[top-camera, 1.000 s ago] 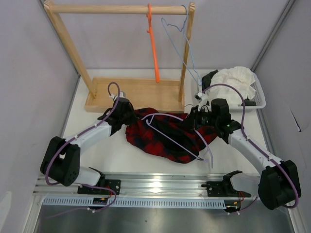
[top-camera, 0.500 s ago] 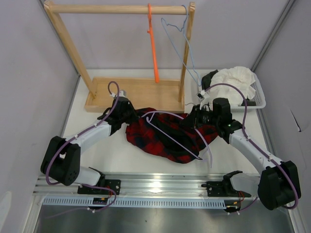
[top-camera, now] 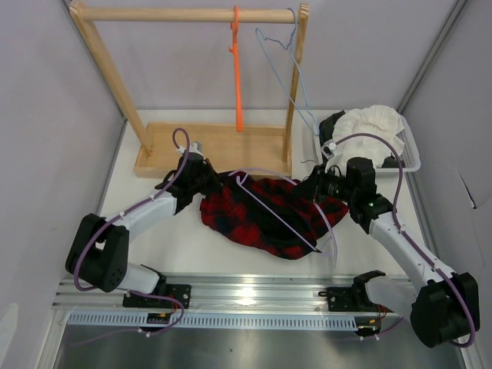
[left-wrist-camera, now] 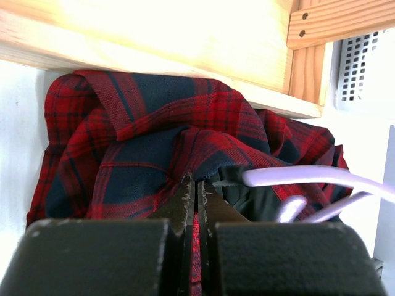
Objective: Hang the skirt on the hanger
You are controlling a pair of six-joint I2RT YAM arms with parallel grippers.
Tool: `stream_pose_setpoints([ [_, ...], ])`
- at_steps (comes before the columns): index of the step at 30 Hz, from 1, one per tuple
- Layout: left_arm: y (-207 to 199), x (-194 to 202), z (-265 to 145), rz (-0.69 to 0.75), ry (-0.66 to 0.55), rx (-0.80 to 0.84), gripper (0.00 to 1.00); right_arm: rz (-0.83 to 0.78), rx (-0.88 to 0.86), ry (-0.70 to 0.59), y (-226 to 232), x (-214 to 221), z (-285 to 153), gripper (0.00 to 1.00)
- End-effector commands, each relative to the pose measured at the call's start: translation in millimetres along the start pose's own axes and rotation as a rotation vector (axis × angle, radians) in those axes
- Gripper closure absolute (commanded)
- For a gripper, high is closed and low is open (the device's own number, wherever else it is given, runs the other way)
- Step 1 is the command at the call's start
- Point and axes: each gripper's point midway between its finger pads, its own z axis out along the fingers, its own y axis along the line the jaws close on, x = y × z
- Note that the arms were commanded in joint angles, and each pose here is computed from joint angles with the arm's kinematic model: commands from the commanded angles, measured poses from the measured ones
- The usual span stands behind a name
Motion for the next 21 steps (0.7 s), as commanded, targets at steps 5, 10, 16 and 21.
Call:
stream_pose_setpoints([
  [5,-10.9,-7.3,1.9,-0.011,-0.012,0.077,1.00,-0.022,-0.079,-0.094,17.7,-22.6,-5.5,1.00],
  [10,-21.1,2.4,3.2,-0.024,0.031,0.152,1.00,0.032,-0.068,-0.095,8.7,-13.5,1.2,1.00],
  [16,-19.0,12.1,5.6,-0.046,0.046,0.177,1.00,0.066,-0.031,-0.061,-1.1,-5.4,7.9,1.00],
  [21,-18.5,13.5,6.4,-0.060,0.047,0.179,1.00,0.069,0.012,-0.022,-8.5,8.1,3.9,1.00],
])
